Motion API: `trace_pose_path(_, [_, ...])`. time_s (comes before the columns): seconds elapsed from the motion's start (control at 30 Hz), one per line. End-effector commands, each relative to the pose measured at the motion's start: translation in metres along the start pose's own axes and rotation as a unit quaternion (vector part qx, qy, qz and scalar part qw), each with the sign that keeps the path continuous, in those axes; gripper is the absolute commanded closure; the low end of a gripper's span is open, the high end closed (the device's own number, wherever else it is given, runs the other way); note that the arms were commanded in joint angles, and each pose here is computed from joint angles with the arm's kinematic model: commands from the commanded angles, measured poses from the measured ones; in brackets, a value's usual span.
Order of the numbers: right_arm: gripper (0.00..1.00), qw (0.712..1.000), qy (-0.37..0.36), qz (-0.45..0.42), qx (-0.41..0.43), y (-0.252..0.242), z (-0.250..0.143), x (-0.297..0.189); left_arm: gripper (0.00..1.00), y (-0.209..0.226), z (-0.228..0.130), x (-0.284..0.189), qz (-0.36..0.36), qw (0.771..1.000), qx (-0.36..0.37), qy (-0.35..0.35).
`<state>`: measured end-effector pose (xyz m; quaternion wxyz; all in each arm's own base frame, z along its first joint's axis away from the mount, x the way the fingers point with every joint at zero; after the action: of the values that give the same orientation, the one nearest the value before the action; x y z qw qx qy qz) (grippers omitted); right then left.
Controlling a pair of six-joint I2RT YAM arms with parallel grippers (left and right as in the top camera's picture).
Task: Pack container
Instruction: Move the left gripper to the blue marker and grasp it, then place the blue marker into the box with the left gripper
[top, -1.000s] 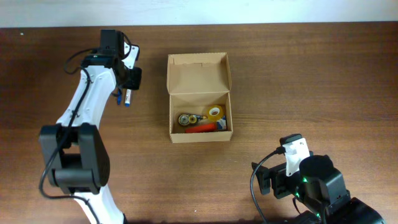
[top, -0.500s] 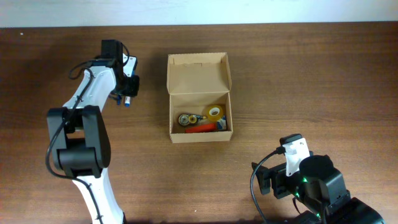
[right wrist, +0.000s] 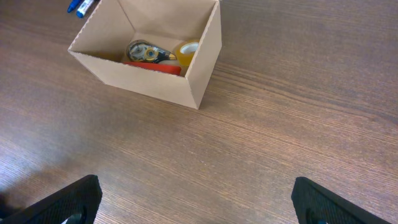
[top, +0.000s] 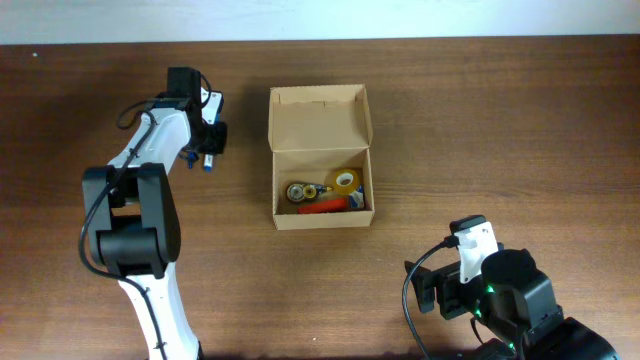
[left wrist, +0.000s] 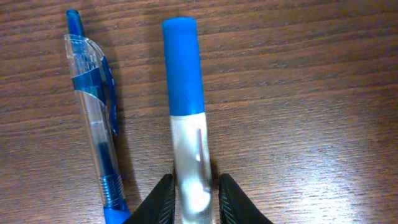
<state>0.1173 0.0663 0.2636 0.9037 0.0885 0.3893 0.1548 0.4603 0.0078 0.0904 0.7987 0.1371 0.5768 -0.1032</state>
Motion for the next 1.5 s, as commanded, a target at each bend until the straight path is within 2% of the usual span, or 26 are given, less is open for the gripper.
trace_pose_path(0.0, [0.01, 1.0, -0.003, -0.001, -0.004, 0.0, 0.0, -0.001, 0.78, -0.003, -0.005, 0.015, -0.015, 1.0, -0.002, 0.014])
trace_pose_path(0.17, [0.01, 1.0, -0.003, -0.001, -0.004, 0.0, 0.0, -0.001, 0.85, -0.005, -0.011, 0.023, -0.021, 0.999, -0.002, 0.03])
trace_pose_path(0.27, [0.01, 1.0, -0.003, -0.001, -0.004, 0.0, 0.0, -0.001, 0.96, -0.006, -0.011, 0.019, -0.026, 0.999, -0.004, 0.038])
trace_pose_path(0.33, [0.01, 1.0, -0.003, -0.001, -0.004, 0.0, 0.0, -0.001, 0.98, -0.005, -0.009, 0.009, -0.027, 0.999, -0.015, 0.043])
trace_pose_path(0.43, [0.01, 1.0, -0.003, -0.001, -0.004, 0.0, 0.0, -0.001, 0.98, -0.001, 0.005, -0.024, -0.02, 0.999, -0.014, 0.02])
trace_pose_path(0.57, [0.01, 1.0, -0.003, -0.001, -0.004, 0.0, 0.0, -0.001, 0.98, -0.005, 0.028, -0.095, 0.003, 0.998, 0.0, -0.061])
trace_pose_path(0.73, [0.01, 1.0, -0.003, -0.001, -0.004, 0.0, 0.0, -0.001, 0.98, -0.056, 0.045, -0.185, -0.013, 0.974, 0.145, -0.174])
trace_pose_path(0.87, [0.01, 1.0, -0.003, -0.001, -0.004, 0.0, 0.0, -0.001, 0.98, -0.117, 0.042, -0.224, -0.036, 0.947, 0.248, -0.202])
trace_pose_path(0.97, [0.01, 1.0, -0.003, -0.001, -0.004, 0.0, 0.0, -0.001, 0.98, -0.162, 0.028, -0.224, -0.065, 0.917, 0.356, -0.168])
trace_pose_path(1.1, [0.01, 1.0, -0.003, -0.001, -0.004, 0.0, 0.0, -0.001, 0.98, -0.191, 0.001, -0.211, -0.097, 0.872, 0.468, -0.106])
trace_pose_path(1.2, [0.01, 1.0, -0.003, -0.001, -0.004, 0.0, 0.0, -0.001, 0.98, -0.198, -0.015, -0.194, -0.132, 0.865, 0.478, -0.079])
trace_pose_path(1.3, [0.01, 1.0, -0.003, -0.001, -0.004, 0.0, 0.0, -0.001, 0.98, -0.205, -0.027, -0.173, -0.169, 0.845, 0.501, -0.082])
trace_pose_path(1.47, [0.01, 1.0, -0.003, -0.001, -0.004, 0.0, 0.0, -0.001, 0.98, -0.21, -0.029, -0.14, -0.15, 0.827, 0.528, -0.12])
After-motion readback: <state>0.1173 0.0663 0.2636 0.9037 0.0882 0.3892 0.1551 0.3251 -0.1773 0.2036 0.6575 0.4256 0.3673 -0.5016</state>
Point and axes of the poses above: each gripper's point midway between its finger pads, its own x axis out along the fingers, its own y axis along the line the jaws close on, z = x × y, the point moved 9 cm from there along -x, back along the fingers, and after that the axes turned 11 degrees about x, right-handed, at the moved point
